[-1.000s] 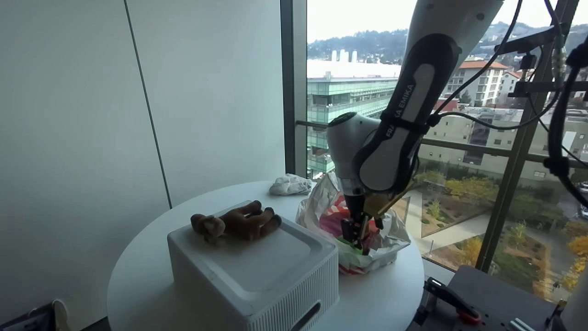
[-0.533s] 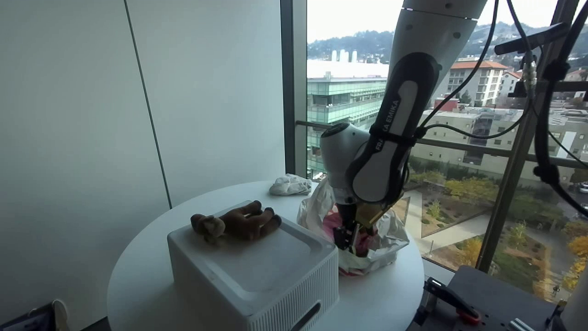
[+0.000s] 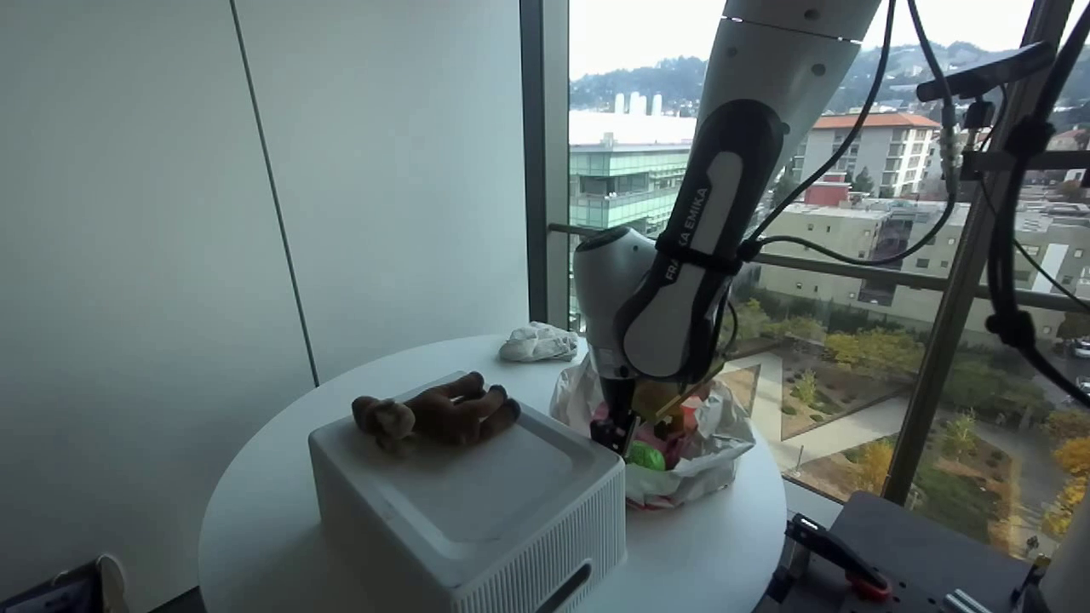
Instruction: Remove some items from the plastic bag, put them on the white basket and leave the yellow container in the plastic bag
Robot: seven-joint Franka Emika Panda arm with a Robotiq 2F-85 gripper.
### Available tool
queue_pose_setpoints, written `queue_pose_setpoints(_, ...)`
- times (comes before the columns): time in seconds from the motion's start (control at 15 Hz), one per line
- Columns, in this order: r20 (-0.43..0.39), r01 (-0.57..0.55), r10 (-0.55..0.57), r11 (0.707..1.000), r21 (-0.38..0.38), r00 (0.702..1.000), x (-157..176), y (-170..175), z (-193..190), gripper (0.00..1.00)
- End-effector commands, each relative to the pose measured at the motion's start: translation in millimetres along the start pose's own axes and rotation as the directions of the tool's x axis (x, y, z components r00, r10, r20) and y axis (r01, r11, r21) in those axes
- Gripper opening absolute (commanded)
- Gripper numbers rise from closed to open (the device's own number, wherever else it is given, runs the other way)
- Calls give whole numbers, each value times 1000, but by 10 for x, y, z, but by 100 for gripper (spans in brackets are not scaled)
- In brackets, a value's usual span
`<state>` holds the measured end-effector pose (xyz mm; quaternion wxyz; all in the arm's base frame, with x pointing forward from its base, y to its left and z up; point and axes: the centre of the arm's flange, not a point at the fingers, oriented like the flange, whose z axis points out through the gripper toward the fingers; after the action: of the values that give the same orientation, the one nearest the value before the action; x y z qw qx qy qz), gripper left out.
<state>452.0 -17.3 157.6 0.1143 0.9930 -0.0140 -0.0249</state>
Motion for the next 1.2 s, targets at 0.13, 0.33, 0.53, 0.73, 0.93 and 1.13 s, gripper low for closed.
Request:
queue_pose_setpoints(0.13, -39, -13, 15, 999, 32, 999, 156, -69, 231, 100)
queue_pose_setpoints(0.33, -42, -18, 19, 999, 27, 999, 210, -46, 349, 75)
queue_pose_setpoints(0.53, -38, -14, 14, 1000, 22, 999, 218, -49, 350, 66)
queue_pose_setpoints(0.73, -5, 0, 0, 1000, -1, 1000, 147, -37, 163, 64)
queue_pose_setpoints(0.93, 22, 15, -13, 998, -61, 1000, 68, 50, -155, 64)
queue_pose_setpoints(1.13, 56, 21, -15, 994, -104, 998, 35, 147, -626, 64)
